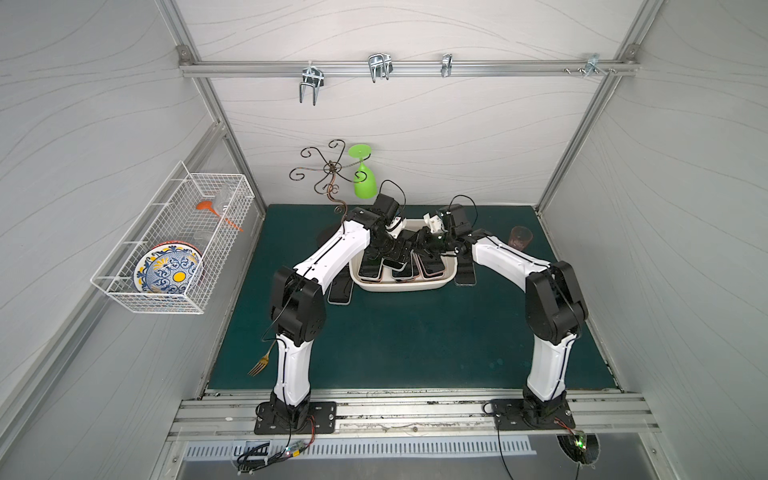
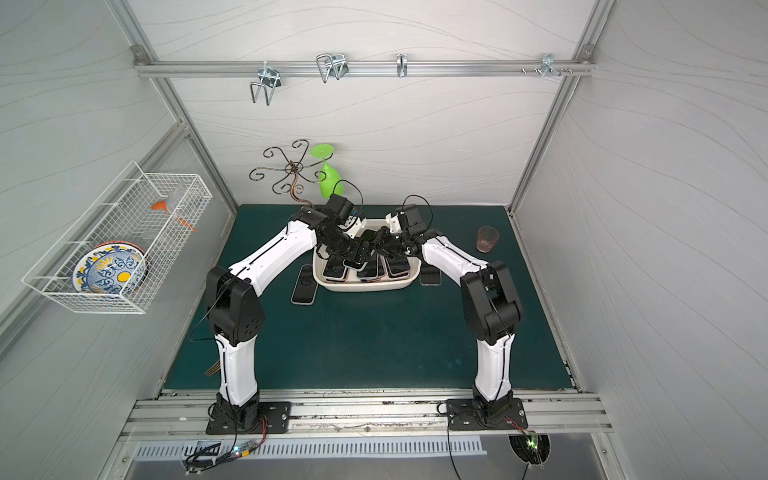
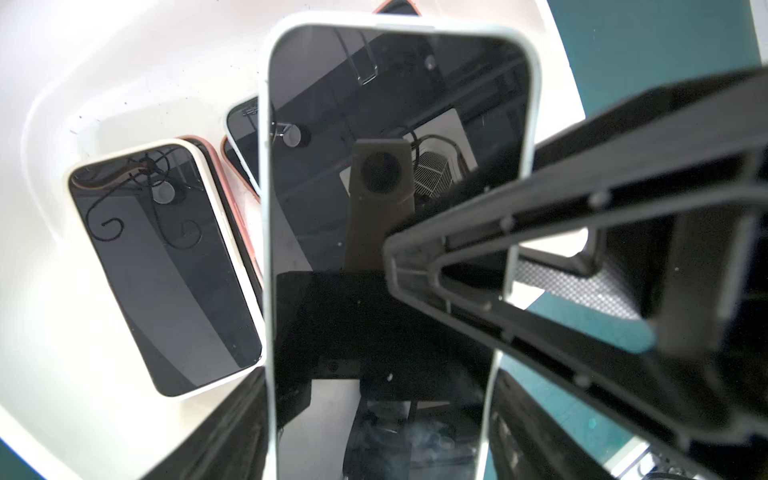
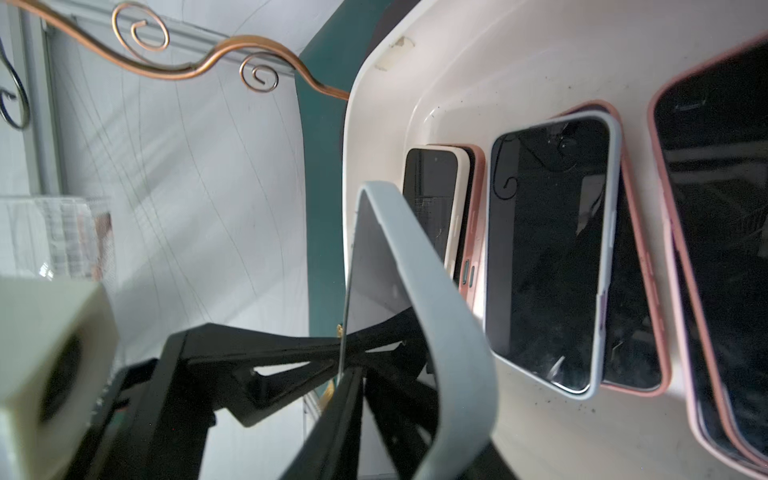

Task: Take the phone out of the storage box
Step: Pick up the phone from the storage box, then place the phone at the center of the board.

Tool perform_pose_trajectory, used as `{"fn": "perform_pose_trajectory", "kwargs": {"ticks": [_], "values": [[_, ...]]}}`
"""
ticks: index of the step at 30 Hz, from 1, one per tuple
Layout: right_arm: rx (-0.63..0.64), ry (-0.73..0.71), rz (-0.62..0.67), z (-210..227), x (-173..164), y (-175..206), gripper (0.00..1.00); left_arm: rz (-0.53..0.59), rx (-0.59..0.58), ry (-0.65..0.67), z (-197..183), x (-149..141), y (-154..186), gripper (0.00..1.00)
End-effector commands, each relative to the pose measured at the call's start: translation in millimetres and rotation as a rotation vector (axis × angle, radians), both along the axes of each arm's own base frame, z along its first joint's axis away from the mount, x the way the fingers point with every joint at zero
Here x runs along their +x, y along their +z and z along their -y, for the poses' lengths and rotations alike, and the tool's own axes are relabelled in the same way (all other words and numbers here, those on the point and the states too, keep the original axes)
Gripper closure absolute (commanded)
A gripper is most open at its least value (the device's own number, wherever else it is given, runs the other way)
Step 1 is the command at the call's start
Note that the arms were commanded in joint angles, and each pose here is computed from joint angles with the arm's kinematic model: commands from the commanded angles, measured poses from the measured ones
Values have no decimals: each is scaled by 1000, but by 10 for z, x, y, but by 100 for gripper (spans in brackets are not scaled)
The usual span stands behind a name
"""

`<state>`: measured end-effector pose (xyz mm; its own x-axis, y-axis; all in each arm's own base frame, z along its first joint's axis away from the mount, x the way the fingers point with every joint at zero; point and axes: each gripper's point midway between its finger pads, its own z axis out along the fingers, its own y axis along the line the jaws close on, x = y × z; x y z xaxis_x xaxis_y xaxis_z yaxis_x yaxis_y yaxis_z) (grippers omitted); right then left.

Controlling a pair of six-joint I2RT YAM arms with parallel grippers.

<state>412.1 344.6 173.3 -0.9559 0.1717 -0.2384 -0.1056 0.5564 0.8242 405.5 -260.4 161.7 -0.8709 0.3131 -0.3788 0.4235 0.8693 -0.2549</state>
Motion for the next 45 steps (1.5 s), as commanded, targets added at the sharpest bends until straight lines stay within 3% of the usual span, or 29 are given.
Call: {"fn": "perform_pose_trajectory", "kwargs": {"ticks": [1,2,4,7,11,18,22,27,31,33,37,45], "values": [[26,39,38,-24,-101,185,90,73,-105,1,154,123,335,53],[28,43,45,-11,-105,216,97,65,-119,3,170,116,355,44],[32,48,48,47,-114,267,100,48,-180,-3,218,98,443,17],[43,60,64,149,-135,370,100,51,-260,19,218,138,605,7],[27,84,84,418,-190,497,100,73,-314,58,116,206,824,4],[-40,89,145,1420,-372,852,100,184,-340,136,-324,254,1250,1],[-253,34,148,2107,-443,707,100,197,-318,117,-391,188,1276,1],[-419,30,88,2613,-415,448,100,171,-272,103,-445,119,1113,1],[-551,67,-2,2839,-276,55,100,141,-258,82,-444,68,957,1],[-563,102,-46,2836,-166,-139,100,132,-247,80,-450,79,903,1],[-702,194,-99,2849,-10,-506,100,119,-245,82,-455,88,858,1],[-766,261,-59,2826,374,-778,100,103,-227,89,-474,109,727,1]]}}
